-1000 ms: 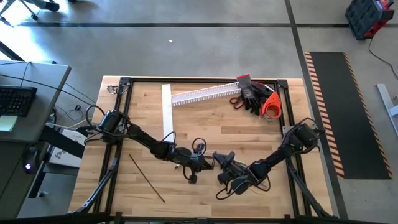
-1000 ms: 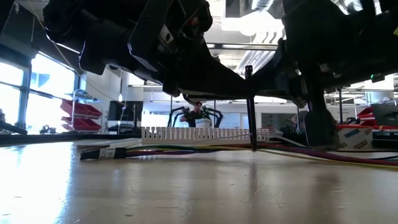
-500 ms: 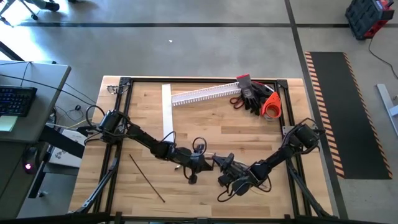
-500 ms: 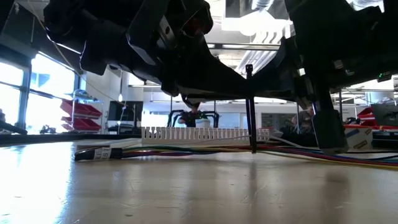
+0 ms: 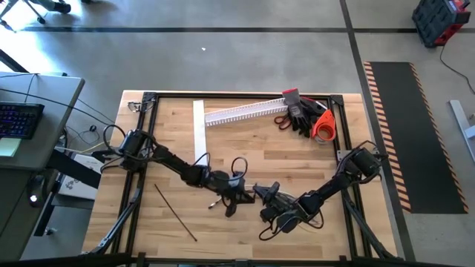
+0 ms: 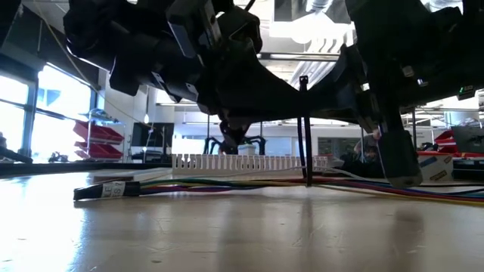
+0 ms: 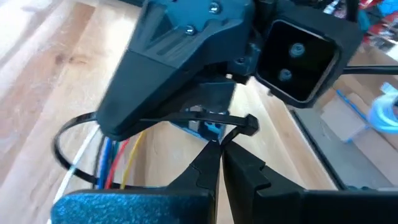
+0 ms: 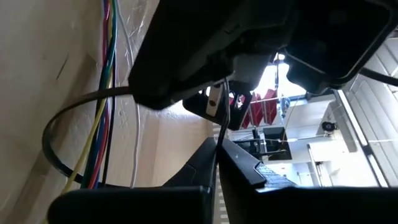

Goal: Ziptie cables
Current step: Wrap the cable wires with the black zip tie

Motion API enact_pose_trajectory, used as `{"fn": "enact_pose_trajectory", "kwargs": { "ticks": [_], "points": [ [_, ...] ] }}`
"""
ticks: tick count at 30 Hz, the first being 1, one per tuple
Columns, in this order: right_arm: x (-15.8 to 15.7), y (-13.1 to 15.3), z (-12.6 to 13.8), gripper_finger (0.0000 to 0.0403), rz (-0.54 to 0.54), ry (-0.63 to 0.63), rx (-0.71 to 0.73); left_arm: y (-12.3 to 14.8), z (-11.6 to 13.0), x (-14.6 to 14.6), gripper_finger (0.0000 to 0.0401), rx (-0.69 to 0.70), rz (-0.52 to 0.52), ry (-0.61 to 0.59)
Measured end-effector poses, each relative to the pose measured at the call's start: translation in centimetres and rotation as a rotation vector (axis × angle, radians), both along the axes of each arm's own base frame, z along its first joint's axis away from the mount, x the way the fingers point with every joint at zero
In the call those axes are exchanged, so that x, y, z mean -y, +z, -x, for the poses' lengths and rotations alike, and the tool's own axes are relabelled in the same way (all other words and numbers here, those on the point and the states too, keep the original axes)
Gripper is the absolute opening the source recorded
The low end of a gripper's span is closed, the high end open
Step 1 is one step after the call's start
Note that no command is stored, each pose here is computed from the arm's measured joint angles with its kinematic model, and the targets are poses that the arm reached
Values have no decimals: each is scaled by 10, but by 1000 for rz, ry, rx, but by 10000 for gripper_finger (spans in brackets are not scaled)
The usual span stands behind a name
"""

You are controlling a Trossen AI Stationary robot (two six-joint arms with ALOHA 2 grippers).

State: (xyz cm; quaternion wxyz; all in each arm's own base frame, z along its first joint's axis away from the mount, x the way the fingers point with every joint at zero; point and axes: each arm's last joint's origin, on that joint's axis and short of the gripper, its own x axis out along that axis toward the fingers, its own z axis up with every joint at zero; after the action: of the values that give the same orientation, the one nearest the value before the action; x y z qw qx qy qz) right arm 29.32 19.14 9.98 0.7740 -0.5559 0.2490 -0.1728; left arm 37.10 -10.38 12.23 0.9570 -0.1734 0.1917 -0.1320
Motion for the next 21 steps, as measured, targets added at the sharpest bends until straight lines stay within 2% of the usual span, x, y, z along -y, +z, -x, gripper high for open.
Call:
{"fn": "enact_pose_trajectory", "kwargs": {
  "ticks": [12,21],
  "points": [
    [1,-4,2,0,-31,-10,-4,1,-1,-2,0,-15,82,-38],
    [6,-3,-1,0,-171,-91,119,1,-1,-2,0,-17,87,-38]
  ]
}}
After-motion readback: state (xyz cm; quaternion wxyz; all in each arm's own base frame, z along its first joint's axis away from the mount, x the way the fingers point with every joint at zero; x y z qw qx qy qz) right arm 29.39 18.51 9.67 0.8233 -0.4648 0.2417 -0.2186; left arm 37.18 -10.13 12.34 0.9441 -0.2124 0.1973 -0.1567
